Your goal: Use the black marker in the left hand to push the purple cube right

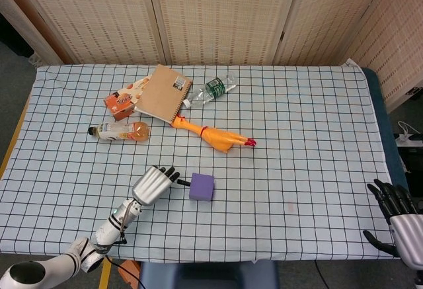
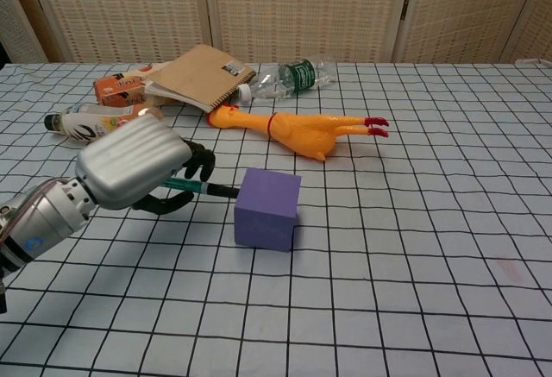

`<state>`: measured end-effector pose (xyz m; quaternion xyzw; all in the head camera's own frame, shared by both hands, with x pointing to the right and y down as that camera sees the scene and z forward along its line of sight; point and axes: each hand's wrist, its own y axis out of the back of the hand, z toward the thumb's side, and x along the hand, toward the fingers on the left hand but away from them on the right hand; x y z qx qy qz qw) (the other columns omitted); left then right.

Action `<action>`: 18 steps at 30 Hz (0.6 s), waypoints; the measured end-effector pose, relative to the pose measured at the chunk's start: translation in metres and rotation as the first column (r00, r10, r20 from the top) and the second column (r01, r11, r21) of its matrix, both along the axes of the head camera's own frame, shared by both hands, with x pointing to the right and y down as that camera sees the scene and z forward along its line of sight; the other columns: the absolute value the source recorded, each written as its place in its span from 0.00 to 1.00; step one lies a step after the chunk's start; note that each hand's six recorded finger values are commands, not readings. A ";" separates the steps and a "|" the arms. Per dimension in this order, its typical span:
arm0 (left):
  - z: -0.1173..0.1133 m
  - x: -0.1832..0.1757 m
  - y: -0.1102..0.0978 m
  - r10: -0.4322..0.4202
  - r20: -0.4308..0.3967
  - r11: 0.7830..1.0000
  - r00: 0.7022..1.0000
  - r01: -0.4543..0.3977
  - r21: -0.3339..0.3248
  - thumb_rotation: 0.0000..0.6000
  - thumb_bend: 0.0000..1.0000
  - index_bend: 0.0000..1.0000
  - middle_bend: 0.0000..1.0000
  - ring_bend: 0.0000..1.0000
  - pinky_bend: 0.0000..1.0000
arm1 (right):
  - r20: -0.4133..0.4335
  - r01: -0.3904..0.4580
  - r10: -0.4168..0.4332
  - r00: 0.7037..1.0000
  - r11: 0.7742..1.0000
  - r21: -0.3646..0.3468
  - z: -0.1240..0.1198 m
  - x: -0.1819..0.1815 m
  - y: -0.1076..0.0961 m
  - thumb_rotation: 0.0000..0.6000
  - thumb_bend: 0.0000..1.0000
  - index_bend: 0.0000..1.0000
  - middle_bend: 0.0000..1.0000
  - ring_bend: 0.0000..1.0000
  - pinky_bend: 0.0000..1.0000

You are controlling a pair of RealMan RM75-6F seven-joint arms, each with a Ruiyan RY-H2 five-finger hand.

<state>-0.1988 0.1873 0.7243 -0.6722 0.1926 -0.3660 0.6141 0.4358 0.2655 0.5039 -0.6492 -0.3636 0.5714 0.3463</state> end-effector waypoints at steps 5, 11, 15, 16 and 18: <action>0.003 0.014 0.003 0.026 0.009 1.000 1.000 -0.026 -0.016 1.00 0.65 0.77 0.77 0.76 0.94 | 0.005 -0.007 0.007 1.000 1.000 0.011 -0.005 0.002 0.001 1.00 0.11 0.00 0.00 0.00 0.00; 0.007 0.028 0.009 0.041 0.008 0.998 0.999 -0.040 -0.040 1.00 0.65 0.77 0.77 0.76 0.94 | 0.002 -0.013 0.013 1.000 1.000 0.017 -0.009 0.006 0.003 1.00 0.11 0.00 0.00 0.00 0.00; 0.008 0.040 0.016 0.066 -0.002 0.997 0.998 -0.066 -0.050 1.00 0.65 0.77 0.78 0.76 0.94 | 0.000 -0.017 0.017 1.000 1.000 0.018 -0.009 0.007 0.003 1.00 0.11 0.00 0.00 0.00 0.00; 0.008 0.044 0.018 0.074 -0.005 0.996 0.997 -0.074 -0.049 1.00 0.65 0.77 0.77 0.76 0.94 | -0.001 -0.019 0.019 1.000 1.000 0.017 -0.008 0.007 0.002 1.00 0.11 0.00 0.00 0.00 0.00; 0.007 0.052 0.020 0.087 -0.012 0.995 0.996 -0.087 -0.046 1.00 0.65 0.77 0.77 0.76 0.94 | 0.000 -0.018 0.018 1.000 1.000 0.014 -0.007 0.007 0.002 1.00 0.11 0.00 0.00 0.00 0.00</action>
